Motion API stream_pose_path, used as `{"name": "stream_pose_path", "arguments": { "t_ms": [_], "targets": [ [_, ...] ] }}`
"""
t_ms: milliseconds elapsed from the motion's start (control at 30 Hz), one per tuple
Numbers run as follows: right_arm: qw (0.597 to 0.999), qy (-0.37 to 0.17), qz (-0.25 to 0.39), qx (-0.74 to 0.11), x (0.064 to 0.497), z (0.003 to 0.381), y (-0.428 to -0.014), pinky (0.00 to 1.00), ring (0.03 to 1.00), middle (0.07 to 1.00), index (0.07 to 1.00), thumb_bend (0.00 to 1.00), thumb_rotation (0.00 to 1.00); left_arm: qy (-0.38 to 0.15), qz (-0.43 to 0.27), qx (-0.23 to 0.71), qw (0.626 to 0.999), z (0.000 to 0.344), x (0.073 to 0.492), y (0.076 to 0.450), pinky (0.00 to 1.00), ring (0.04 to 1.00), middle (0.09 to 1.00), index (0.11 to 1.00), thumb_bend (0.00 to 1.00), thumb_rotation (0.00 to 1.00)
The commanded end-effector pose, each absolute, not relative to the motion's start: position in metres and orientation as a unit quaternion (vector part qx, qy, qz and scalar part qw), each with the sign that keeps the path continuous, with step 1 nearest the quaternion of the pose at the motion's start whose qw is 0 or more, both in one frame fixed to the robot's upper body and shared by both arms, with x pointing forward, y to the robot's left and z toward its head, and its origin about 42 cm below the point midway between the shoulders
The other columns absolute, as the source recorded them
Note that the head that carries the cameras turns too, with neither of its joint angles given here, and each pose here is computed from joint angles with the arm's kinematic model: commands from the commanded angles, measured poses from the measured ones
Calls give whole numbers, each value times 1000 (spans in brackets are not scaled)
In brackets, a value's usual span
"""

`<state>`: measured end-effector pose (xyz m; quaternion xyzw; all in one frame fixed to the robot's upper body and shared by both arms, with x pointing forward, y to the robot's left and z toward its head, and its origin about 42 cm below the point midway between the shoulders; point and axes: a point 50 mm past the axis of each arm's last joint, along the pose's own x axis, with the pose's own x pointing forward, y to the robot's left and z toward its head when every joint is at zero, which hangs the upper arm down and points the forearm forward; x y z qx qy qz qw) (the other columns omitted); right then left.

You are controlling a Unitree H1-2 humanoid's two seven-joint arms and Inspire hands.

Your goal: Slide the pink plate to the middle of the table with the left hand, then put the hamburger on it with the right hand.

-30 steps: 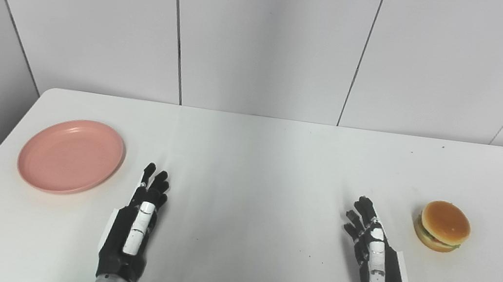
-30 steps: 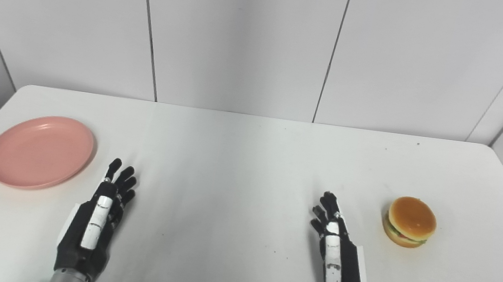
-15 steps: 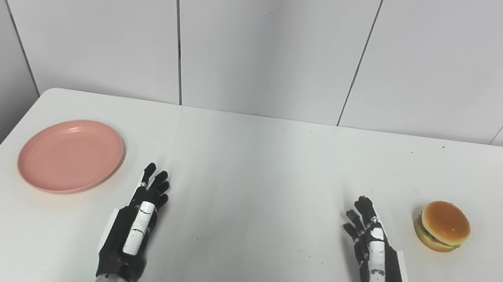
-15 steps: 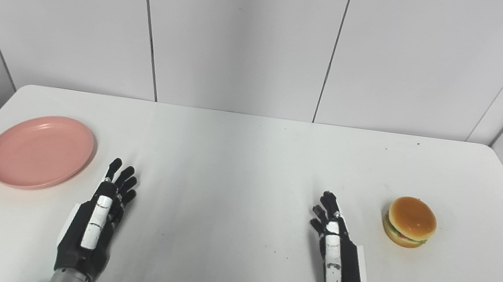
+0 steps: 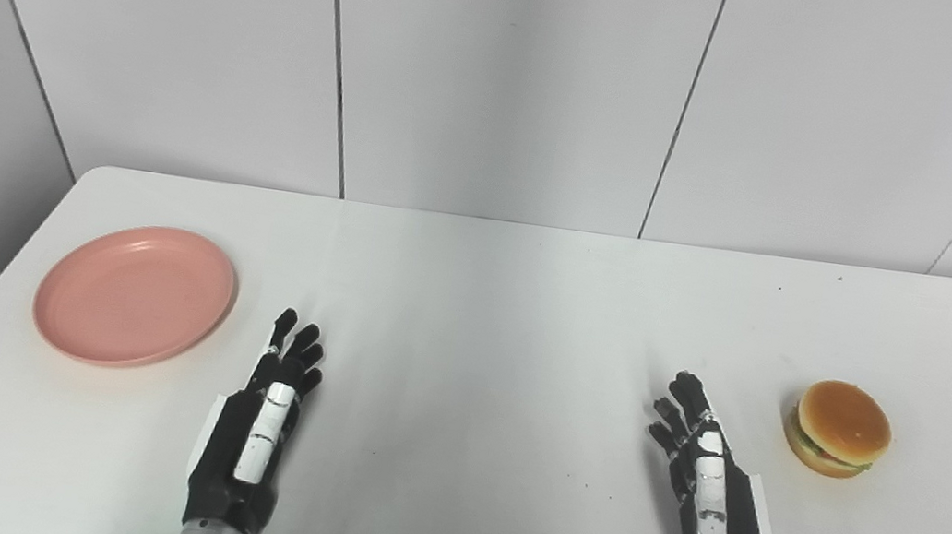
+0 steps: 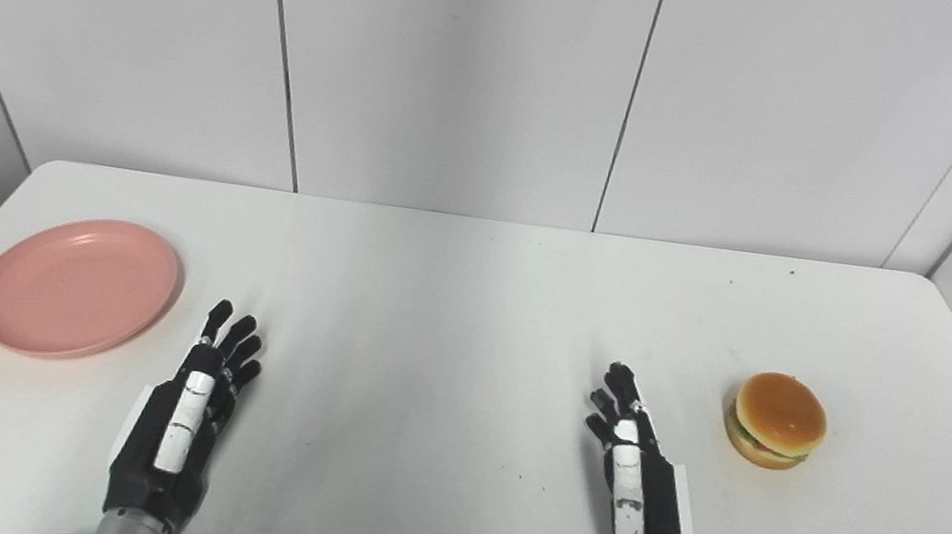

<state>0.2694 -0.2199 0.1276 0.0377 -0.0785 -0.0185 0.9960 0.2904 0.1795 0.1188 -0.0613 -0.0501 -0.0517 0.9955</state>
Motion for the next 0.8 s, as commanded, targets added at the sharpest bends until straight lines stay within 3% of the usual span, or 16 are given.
{"name": "stream_pose_path", "arguments": {
  "t_ms": [0,367,767],
  "targets": [
    [996,-83,-13,34,270,126,-226,922,915,944,910,832,984,-60,-58,-60,995,120,292,174,957,959,967,1000,834,834],
    [997,-66,-8,30,269,116,-248,954,934,962,928,770,1000,-71,-64,-64,993,111,291,152,956,979,977,1000,726,821],
    [998,-53,-12,19,274,106,-249,947,926,951,922,769,1000,-87,-57,-55,993,100,297,152,958,971,976,1000,685,833]
  ]
}}
